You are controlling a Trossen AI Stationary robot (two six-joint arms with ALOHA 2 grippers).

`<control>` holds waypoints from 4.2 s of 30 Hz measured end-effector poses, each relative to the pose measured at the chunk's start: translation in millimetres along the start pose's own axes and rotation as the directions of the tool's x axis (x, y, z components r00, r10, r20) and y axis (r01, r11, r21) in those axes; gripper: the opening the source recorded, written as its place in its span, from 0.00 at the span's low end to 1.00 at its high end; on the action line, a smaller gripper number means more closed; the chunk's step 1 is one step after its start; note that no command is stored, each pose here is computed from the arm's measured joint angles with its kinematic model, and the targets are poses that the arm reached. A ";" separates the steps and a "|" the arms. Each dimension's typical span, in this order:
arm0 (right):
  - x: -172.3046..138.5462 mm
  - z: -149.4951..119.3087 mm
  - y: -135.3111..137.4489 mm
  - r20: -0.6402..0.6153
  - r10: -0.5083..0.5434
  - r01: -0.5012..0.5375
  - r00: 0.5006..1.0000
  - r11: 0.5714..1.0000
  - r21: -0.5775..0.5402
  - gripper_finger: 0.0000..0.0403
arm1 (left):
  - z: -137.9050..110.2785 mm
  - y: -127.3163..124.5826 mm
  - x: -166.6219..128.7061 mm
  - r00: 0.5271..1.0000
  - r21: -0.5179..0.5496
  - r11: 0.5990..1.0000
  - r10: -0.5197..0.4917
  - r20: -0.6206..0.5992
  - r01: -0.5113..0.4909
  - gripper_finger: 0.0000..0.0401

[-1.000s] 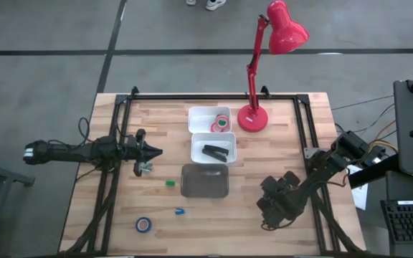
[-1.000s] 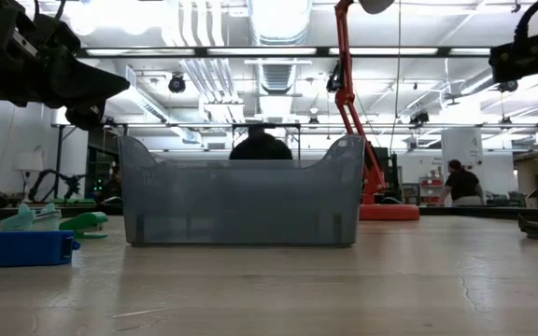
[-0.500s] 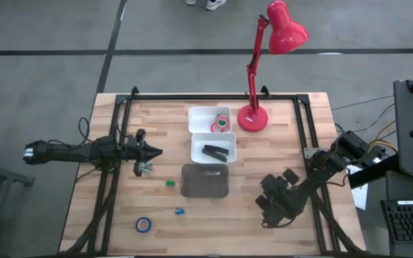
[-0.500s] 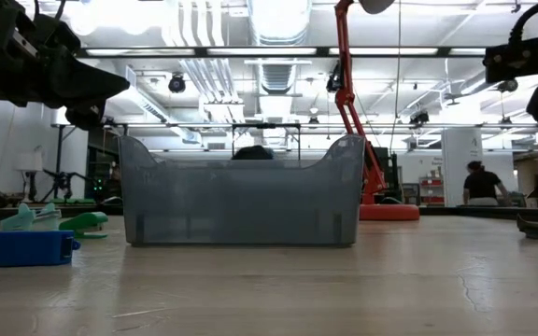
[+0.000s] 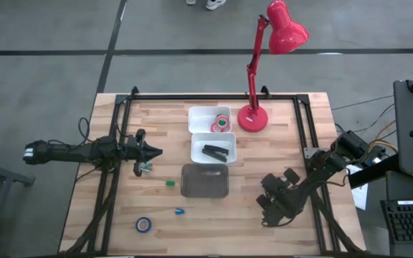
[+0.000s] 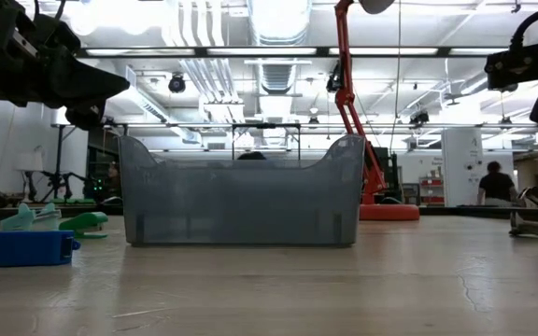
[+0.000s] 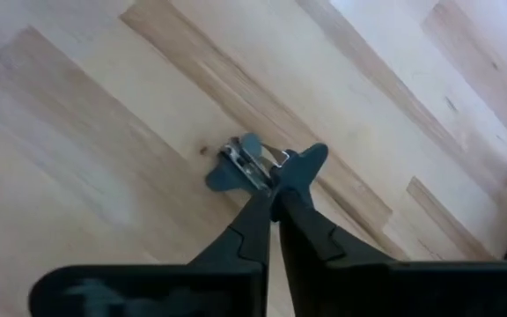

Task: Pick and place Stapler, Stapler remover, tape
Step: Put the black stapler remover into the black bin, then put the right light blue stapler remover into the black bin

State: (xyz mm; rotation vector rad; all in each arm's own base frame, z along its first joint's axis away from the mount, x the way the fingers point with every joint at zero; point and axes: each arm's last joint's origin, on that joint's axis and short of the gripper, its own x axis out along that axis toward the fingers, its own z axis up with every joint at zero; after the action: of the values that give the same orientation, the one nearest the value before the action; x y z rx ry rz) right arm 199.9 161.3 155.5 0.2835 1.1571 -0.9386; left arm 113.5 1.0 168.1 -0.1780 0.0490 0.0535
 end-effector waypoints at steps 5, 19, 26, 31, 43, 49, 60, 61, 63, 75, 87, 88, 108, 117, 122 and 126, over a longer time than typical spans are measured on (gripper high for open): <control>0.0 1.4 0.7 0.046 0.009 -0.009 0.999 1.000 0.003 0.03 | 0.0 0.0 0.0 1.000 0.000 1.000 0.000 0.000 0.000 0.08; -25.2 23.2 15.5 0.248 0.096 -0.100 0.964 0.995 0.005 0.02 | 0.0 0.0 0.0 1.000 0.000 1.000 0.000 0.000 0.000 0.08; -36.8 47.8 22.2 0.327 0.108 -0.104 0.939 0.994 -0.031 0.02 | 0.0 0.0 0.0 1.000 0.000 1.000 0.000 0.000 0.000 0.08; -37.1 65.9 22.6 0.365 0.084 -0.072 0.927 0.996 -0.046 0.02 | 0.0 0.0 0.0 1.000 0.000 1.000 0.000 0.000 0.000 0.08; -40.1 106.5 22.2 0.425 0.038 -0.011 0.904 0.998 -0.065 0.02 | 0.1 0.0 0.0 1.000 0.000 1.000 0.000 0.001 0.000 0.08; -39.9 125.1 24.7 0.450 0.046 -0.012 0.892 0.997 -0.078 0.02 | 0.1 0.0 0.0 1.000 0.000 1.000 0.000 0.000 0.000 0.08; -38.8 134.4 31.1 0.472 0.089 -0.048 0.877 0.994 -0.099 0.02 | 0.1 0.0 0.0 1.000 0.000 1.000 0.000 0.000 0.000 0.08; -39.4 135.1 32.6 0.477 0.101 -0.059 0.873 0.993 -0.101 0.02 | 0.1 0.0 0.0 1.000 0.000 1.000 0.000 0.000 0.000 0.08; -41.0 136.8 36.9 0.485 0.136 -0.092 0.864 0.989 -0.114 0.02 | 0.1 0.0 0.0 1.000 0.000 1.000 0.000 0.001 0.000 0.08; -31.3 138.8 77.9 0.465 0.344 -0.254 0.816 0.935 -0.246 0.02 | 0.0 0.0 0.0 1.000 0.000 1.000 0.000 0.000 0.000 0.08; -15.9 128.0 92.0 0.407 0.361 -0.262 0.839 0.924 -0.279 0.02 | 0.0 0.0 0.0 1.000 0.000 1.000 0.000 0.000 0.000 0.08; -16.1 128.2 92.2 0.408 0.363 -0.265 0.838 0.924 -0.277 0.02 | 0.0 0.0 0.0 1.000 0.000 1.000 0.000 0.000 0.000 0.08; -17.6 127.7 93.2 0.400 0.382 -0.293 0.833 0.918 -0.267 0.07 | 0.0 0.0 0.0 1.000 0.000 1.000 0.000 0.000 0.000 0.08; -24.7 123.7 95.7 0.386 0.411 -0.325 0.826 0.906 -0.271 0.22 | 0.0 0.0 0.0 1.000 0.000 1.000 0.000 0.000 0.000 0.08; -43.2 114.3 98.1 0.277 0.476 -0.411 0.835 0.873 -0.263 0.25 | 0.0 0.0 0.0 1.000 0.000 1.000 0.000 0.000 0.000 0.08; -52.8 97.5 91.8 0.111 0.455 -0.429 0.884 0.882 -0.197 0.24 | 0.0 0.0 0.0 1.000 0.000 1.000 0.000 0.000 0.000 0.08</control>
State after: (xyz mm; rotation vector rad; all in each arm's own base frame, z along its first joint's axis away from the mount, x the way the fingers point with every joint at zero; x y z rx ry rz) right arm 328.1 180.6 218.2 0.3172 0.9631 -0.4463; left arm 113.5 1.1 168.1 -0.1783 0.0490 0.0539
